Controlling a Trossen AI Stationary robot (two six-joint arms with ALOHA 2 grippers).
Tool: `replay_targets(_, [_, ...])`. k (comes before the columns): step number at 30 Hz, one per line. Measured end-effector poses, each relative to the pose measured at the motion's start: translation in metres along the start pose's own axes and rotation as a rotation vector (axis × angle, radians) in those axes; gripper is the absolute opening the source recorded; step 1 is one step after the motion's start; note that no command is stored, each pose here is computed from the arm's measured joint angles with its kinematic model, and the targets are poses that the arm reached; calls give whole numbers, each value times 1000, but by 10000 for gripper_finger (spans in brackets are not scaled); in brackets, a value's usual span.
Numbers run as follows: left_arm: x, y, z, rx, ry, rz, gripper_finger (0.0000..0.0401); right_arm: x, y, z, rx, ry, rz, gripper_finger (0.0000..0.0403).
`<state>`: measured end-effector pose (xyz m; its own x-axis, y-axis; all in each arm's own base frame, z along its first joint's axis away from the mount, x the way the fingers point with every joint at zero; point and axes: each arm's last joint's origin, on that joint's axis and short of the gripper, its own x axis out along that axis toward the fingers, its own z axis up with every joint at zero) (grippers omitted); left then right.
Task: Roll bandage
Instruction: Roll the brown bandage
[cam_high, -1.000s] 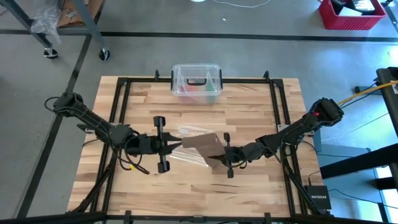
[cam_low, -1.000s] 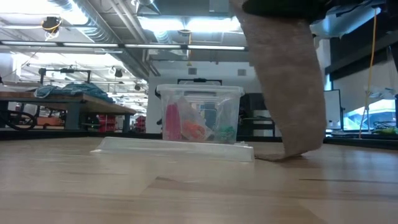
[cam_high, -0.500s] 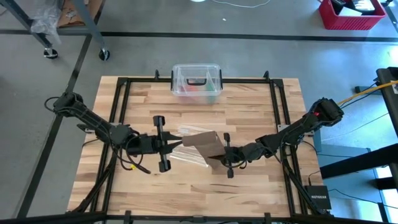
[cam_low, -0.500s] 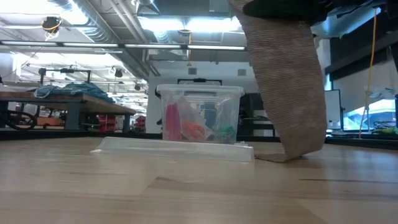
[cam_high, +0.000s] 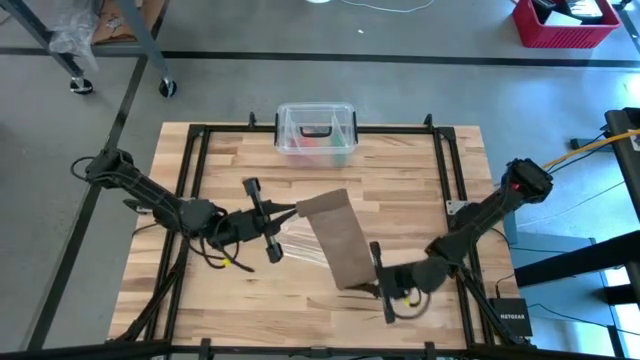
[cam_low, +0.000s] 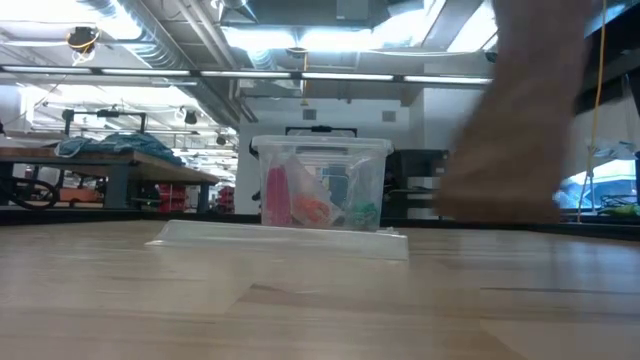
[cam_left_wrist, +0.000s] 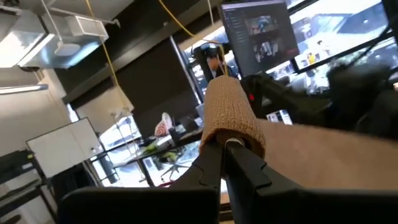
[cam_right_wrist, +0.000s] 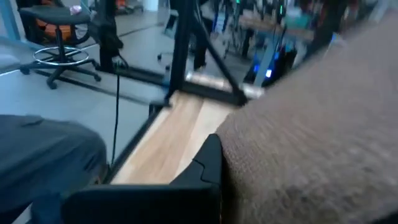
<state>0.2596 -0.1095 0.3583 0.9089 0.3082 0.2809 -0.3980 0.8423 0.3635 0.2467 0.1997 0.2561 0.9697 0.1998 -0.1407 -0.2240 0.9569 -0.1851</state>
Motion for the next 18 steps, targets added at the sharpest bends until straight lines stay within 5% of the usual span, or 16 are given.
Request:
replay_targets(9, [20,0,-27,44,144,175,0,0,7,56,-148,7,28,5])
replay_targets(18, [31,-18,-50,219,211,151,0,-5,-2,116,-338,-86,2,5])
